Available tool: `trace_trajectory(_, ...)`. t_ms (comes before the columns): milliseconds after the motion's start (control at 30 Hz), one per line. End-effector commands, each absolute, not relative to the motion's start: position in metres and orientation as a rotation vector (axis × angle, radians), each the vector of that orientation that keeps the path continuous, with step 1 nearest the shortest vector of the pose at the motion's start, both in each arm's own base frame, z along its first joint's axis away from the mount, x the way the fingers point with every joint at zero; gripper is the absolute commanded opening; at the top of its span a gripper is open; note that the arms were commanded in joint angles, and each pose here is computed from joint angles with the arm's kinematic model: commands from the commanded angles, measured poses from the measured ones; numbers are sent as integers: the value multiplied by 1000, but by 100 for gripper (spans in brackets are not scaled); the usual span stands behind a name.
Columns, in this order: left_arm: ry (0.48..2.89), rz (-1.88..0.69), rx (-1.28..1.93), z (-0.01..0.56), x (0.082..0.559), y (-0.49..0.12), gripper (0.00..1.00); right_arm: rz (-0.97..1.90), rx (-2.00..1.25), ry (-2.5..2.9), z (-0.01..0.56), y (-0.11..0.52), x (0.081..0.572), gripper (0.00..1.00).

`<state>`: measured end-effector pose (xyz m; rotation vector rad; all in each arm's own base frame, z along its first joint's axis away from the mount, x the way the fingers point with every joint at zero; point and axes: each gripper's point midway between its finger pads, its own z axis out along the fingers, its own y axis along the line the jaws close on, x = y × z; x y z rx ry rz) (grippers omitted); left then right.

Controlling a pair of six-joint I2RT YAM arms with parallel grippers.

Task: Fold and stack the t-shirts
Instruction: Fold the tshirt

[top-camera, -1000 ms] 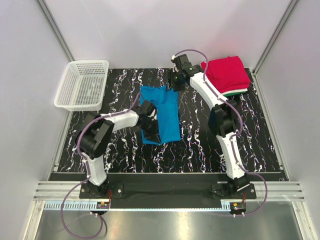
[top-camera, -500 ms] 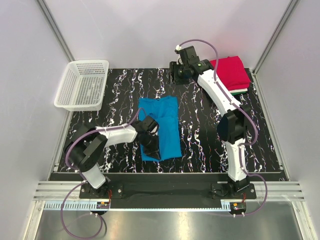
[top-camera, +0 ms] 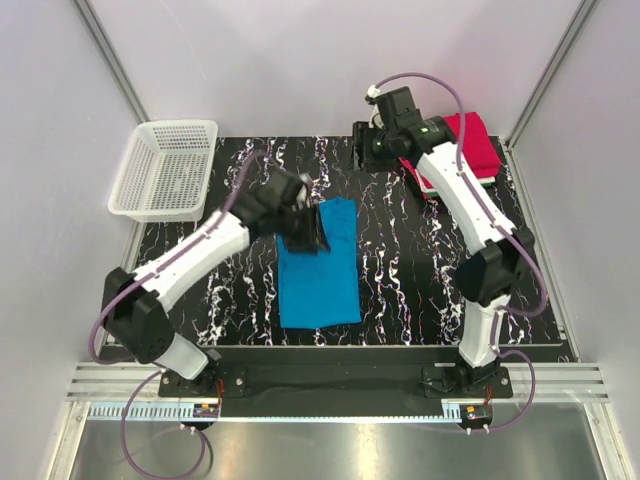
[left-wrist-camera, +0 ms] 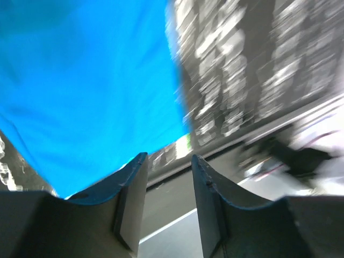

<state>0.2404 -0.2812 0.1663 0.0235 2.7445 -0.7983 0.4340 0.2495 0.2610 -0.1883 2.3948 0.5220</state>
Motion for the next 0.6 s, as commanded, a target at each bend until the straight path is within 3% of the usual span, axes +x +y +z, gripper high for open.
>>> trace_trajectory(0, 2633, -765, -21, 230, 260, -259, 43, 627, -203, 2442, 295, 240, 368, 58)
trace_trajectory(300, 2575, -754, -260, 233, 211, -201, 44, 866, -170, 2529, 275, 210, 226, 57)
trace_trajectory(400, 2577, -768, -336, 220, 199, -183, 47, 945, -155, 2631, 241, 205, 189, 57)
trace_trajectory(567, 2678, -753, -370, 176, 178, -175, 48, 967, -176, 2752, 202, 201, 166, 61)
